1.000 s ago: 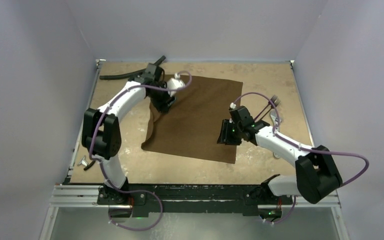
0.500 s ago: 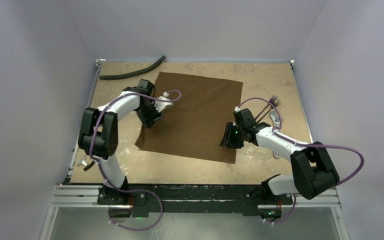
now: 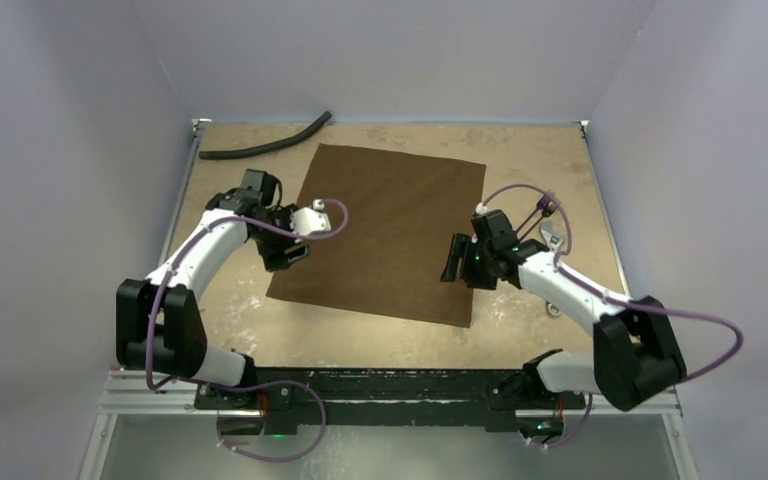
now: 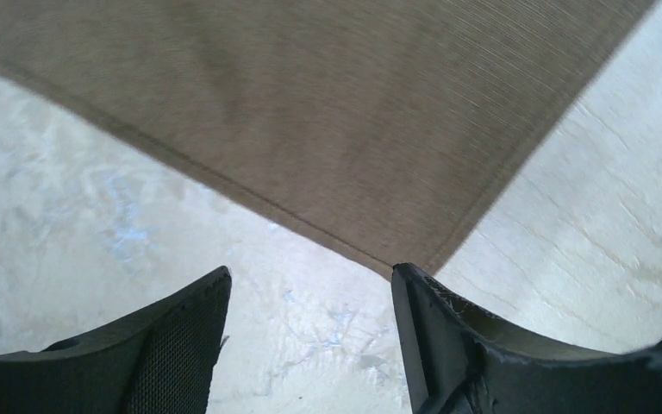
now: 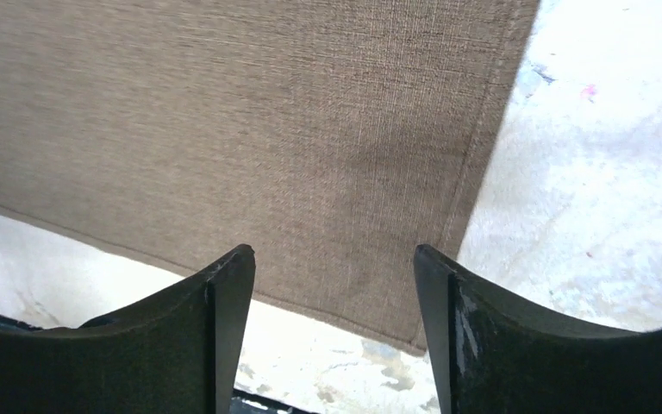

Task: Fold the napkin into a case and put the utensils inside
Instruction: Fold and flatten the napkin at the center of the board, then smooth out the rectangle-folded napkin at the center of the board.

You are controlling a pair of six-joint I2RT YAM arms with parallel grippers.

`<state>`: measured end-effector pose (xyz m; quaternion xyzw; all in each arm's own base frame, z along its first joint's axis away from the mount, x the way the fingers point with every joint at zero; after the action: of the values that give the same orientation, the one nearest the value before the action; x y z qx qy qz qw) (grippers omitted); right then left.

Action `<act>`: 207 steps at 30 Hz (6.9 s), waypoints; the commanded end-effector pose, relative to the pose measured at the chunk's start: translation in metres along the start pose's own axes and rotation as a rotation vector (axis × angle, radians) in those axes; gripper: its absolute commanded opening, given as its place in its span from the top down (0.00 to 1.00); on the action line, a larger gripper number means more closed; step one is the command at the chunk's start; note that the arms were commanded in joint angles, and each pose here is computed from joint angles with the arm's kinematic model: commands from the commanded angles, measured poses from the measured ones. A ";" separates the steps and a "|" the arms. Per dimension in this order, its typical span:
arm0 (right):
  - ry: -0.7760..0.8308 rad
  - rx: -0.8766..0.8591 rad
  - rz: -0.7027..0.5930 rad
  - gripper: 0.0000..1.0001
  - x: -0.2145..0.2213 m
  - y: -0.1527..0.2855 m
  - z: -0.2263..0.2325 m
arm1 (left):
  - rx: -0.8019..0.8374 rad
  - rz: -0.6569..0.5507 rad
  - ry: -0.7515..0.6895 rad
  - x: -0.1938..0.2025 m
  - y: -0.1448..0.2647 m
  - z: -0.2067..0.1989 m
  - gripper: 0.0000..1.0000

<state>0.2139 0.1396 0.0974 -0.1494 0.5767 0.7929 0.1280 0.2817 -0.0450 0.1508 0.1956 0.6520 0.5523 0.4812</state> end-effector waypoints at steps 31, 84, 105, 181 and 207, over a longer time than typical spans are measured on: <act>-0.105 0.230 0.038 0.45 0.083 -0.011 -0.011 | 0.092 0.186 -0.202 0.063 -0.063 -0.015 0.39; 0.049 0.179 -0.407 1.00 -0.090 0.096 0.052 | -0.280 -0.229 0.187 -0.066 0.057 0.029 1.00; 0.012 0.263 -0.394 1.00 -0.201 -0.003 0.014 | -0.557 0.075 0.273 -0.106 -0.048 0.110 1.00; 0.043 0.201 -0.295 0.86 -0.261 -0.120 -0.036 | -0.498 0.223 0.365 -0.030 -0.095 0.104 0.97; -0.006 0.099 -0.260 0.81 -0.254 -0.139 -0.027 | -0.183 -0.067 0.437 -0.145 -0.141 0.098 0.86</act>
<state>0.5032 0.1456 0.0743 -0.2278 0.5907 0.7331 0.2486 0.4531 -0.1576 0.0907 0.0283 0.6793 0.6295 0.3763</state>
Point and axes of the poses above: each gripper's point midway between its finger pads, its own y axis back along the fingers, its own z axis along the line the jaws close on, x = y × z, the point moved 6 cm from there along y, back along the fingers, and after that the axes turned 11 degrees about y, right-handed, at the moved point
